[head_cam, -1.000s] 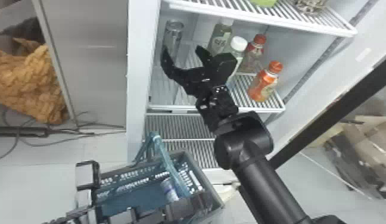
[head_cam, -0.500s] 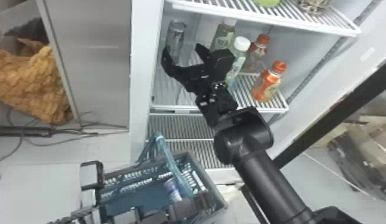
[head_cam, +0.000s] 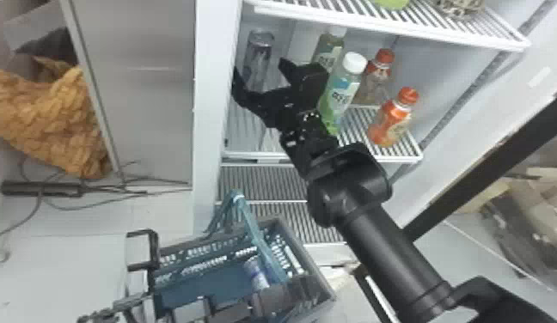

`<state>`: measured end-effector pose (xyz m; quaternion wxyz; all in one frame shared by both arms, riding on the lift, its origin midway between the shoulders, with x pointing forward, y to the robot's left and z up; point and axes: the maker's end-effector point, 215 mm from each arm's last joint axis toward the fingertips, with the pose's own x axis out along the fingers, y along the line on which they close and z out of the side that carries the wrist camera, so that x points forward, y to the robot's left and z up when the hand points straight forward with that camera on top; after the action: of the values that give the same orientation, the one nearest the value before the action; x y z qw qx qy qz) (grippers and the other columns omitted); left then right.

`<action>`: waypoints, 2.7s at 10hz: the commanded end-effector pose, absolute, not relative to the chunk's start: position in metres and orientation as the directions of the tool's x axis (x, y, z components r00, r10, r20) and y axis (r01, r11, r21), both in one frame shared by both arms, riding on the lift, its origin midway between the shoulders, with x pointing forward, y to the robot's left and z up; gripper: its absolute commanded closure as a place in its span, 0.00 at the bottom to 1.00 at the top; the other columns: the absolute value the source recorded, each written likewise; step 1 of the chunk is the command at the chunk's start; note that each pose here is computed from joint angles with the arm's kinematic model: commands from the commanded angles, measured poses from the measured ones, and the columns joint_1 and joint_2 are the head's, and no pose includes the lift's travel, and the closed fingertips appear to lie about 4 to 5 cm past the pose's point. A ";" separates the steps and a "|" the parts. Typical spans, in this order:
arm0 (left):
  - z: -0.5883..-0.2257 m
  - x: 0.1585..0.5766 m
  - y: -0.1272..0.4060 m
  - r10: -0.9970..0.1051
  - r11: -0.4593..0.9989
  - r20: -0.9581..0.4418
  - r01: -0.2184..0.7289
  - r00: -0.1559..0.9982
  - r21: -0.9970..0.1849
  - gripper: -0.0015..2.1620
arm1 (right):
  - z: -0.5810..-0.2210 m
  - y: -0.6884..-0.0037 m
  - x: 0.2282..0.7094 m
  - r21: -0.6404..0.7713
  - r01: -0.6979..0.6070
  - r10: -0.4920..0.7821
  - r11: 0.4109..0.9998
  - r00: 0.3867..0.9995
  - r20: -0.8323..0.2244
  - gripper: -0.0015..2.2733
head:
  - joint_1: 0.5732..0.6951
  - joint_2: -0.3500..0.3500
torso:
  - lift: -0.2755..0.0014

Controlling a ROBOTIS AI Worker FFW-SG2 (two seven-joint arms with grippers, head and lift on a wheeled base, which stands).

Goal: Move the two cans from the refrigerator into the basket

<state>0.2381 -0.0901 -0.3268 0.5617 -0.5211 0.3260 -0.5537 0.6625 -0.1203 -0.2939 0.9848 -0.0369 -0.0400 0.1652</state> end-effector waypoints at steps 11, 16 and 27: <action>-0.324 0.244 -0.092 -0.959 -0.161 0.219 0.291 0.178 -0.943 0.56 | -0.285 -0.117 0.690 -0.114 -0.286 0.291 0.952 0.956 0.037 0.39 | 1.00 0.14 | 0.00; -0.329 0.240 -0.087 -0.958 -0.159 0.215 0.274 0.191 -0.949 0.56 | -0.271 -0.106 0.671 -0.083 -0.309 0.315 0.948 0.946 0.077 0.39 | 1.00 0.17 | 0.00; -0.333 0.241 -0.082 -0.956 -0.153 0.212 0.268 0.204 -0.951 0.56 | -0.225 -0.122 0.549 -0.068 -0.347 0.352 0.935 0.932 0.088 0.39 | 1.00 0.13 | 0.00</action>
<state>0.2402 -0.0819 -0.3332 0.5643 -0.5327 0.3238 -0.5413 0.5576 -0.1181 -0.2285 0.9819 -0.0239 -0.0500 0.1813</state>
